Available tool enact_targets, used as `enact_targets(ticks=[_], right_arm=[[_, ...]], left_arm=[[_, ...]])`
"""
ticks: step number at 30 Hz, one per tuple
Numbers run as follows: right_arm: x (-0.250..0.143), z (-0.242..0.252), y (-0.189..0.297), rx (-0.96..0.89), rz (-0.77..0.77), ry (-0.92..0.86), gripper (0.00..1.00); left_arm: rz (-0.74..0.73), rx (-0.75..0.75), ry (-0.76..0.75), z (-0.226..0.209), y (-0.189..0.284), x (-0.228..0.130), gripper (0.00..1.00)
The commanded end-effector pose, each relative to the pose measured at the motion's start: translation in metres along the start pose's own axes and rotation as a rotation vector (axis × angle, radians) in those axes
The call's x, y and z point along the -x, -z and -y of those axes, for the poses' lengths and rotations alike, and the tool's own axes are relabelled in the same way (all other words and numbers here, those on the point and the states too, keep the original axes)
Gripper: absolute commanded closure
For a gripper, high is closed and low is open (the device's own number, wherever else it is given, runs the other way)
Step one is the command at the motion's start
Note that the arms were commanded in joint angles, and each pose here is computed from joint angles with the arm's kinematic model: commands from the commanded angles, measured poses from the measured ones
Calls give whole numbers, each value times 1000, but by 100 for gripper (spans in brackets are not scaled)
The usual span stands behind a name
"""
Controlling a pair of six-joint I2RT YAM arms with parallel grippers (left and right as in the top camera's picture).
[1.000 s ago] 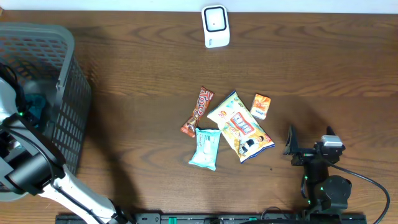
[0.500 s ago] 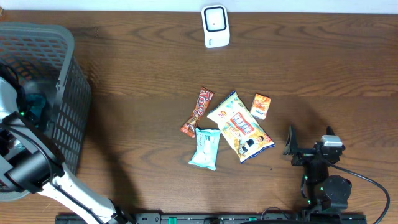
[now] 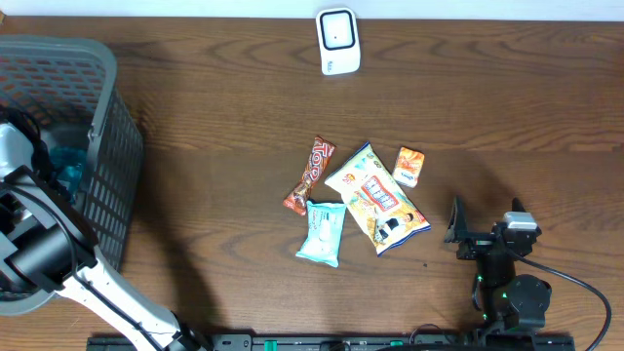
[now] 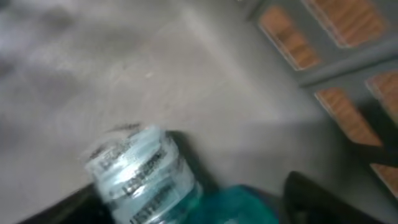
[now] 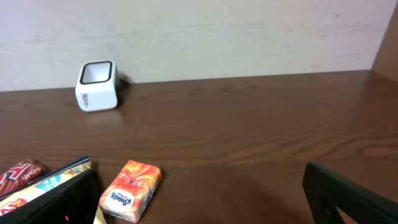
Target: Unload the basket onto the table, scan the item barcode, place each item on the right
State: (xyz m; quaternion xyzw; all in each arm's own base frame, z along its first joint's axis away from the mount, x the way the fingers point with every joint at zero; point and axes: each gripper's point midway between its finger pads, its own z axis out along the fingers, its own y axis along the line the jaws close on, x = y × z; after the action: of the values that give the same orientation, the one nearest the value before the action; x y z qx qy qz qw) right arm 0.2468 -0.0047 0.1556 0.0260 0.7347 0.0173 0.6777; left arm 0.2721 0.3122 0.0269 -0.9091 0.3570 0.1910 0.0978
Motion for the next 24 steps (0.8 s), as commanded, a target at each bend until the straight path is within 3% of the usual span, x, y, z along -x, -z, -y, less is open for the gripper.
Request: enact_targets(ticks=[1,6,15,24], right_arm=[[-2,-2,0,9,-5,12,1],[-2,-2,0,9,-5,12,1],[-2,-2,0,9,-5,12,1],[-2,-2,0,9,-6,12,1]], left_arm=[[-1,31,-149,-6,-7,-2,34],[-2,30,-240,-6,-7,-2,47],[-4,5,-356,-2,2,1,47],[6,-168,-323,15,68,29,47]])
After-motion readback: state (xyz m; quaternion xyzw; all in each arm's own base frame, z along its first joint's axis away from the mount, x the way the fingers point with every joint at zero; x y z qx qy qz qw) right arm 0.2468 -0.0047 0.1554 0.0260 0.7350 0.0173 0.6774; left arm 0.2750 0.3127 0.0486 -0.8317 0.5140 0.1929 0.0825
